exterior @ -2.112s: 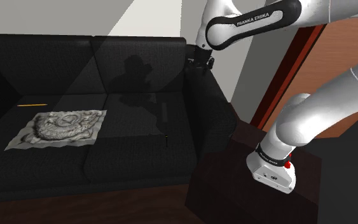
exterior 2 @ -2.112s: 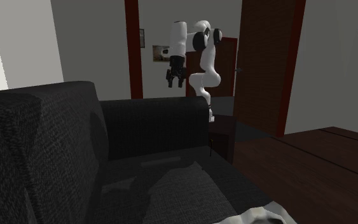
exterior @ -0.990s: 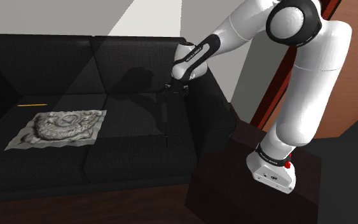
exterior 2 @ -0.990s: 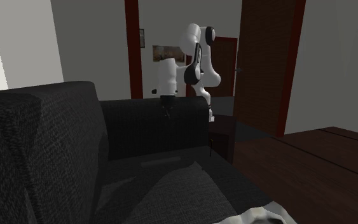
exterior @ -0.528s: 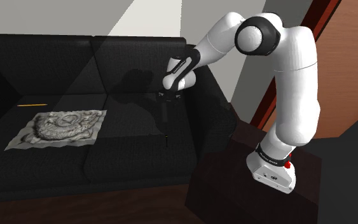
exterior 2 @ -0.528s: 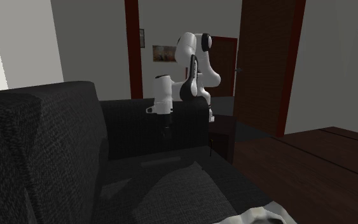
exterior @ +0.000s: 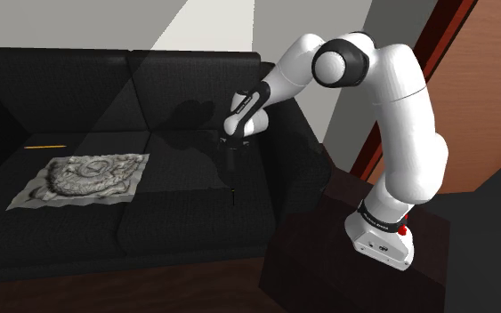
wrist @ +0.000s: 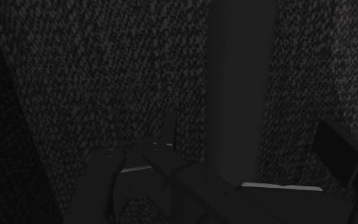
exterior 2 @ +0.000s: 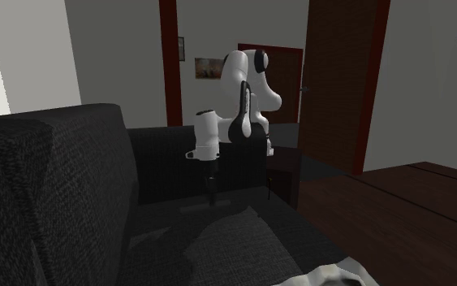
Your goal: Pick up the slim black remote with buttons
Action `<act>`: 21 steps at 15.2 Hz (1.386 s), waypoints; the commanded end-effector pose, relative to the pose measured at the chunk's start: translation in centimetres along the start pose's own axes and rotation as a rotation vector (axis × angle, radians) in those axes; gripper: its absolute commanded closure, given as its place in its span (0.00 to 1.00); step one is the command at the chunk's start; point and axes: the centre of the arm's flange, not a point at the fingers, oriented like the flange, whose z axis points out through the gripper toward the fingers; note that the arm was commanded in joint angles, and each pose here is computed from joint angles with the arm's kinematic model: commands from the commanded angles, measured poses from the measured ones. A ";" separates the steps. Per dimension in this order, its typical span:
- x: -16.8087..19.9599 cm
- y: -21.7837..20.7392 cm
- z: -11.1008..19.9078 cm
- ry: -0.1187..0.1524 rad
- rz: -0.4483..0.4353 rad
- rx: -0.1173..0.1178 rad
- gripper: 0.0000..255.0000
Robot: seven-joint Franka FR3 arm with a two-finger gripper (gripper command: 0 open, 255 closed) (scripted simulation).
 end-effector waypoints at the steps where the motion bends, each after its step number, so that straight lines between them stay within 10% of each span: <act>1: 0.1 0.2 1.4 0.000 0.000 0.000 0.00; 3: 0.1 0.2 1.4 0.000 0.000 0.000 0.00; 4: 0.1 0.2 1.4 0.000 0.000 0.000 1.00; 21: 0.0 -0.5 -2.8 0.000 0.000 0.000 1.00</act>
